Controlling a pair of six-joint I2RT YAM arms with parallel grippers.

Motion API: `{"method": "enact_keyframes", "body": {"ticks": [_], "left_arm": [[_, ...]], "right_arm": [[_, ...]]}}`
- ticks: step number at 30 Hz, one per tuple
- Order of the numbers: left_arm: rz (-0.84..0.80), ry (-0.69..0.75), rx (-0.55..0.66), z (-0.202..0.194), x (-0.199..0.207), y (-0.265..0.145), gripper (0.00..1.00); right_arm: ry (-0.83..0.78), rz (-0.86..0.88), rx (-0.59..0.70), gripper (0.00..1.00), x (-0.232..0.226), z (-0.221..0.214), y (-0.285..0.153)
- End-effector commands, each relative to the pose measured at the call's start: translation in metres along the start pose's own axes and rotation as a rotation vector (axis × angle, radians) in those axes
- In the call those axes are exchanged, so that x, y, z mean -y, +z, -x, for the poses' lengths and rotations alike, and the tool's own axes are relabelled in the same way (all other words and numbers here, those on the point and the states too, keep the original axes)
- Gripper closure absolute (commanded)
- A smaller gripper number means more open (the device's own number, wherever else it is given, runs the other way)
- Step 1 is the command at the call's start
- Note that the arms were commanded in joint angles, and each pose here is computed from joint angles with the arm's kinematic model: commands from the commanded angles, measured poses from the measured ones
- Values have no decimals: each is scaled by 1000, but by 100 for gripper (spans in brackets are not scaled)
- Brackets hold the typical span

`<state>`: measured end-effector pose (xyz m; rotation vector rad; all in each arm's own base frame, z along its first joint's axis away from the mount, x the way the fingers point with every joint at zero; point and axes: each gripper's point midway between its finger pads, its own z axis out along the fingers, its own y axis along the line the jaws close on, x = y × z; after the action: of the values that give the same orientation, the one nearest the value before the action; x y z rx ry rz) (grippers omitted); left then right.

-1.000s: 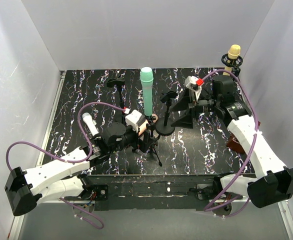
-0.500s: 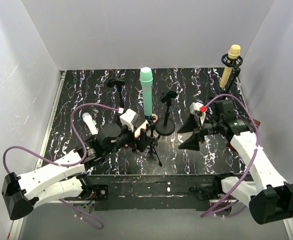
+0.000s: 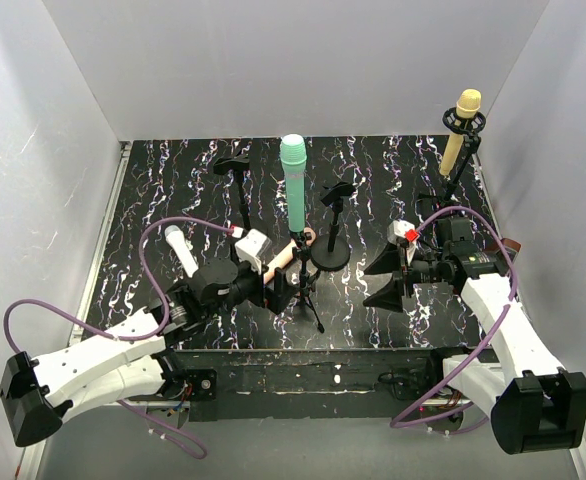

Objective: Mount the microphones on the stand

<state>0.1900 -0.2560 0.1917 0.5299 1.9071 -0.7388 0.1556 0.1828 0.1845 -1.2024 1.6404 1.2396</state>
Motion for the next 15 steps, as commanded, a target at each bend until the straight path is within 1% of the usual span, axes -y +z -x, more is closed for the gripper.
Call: {"method": "enact_keyframes", "body": {"ticks": [1,5,6,7,11,15], "left_arm": [[-80,47,18,0,11,0,2],[-144,124,50,-4,17,3,2],[-151,146,82,0,17,5,2],[-187,164,86,-2,22,6,2],[-190,214,128,1,22,14,2],[-177,216,158,6,21,25,2]], "right_arm": [[-84,-29,6,8,7,3,-4],[-95,-48,-4,7,10,0,-7],[-94,-50,-5,7,10,-1,-7],[-100,-53,-6,7,12,0,-7],[-106,-55,-12,7,11,-3,-8],[-102,-53,-17,7,13,-3,-8]]}}
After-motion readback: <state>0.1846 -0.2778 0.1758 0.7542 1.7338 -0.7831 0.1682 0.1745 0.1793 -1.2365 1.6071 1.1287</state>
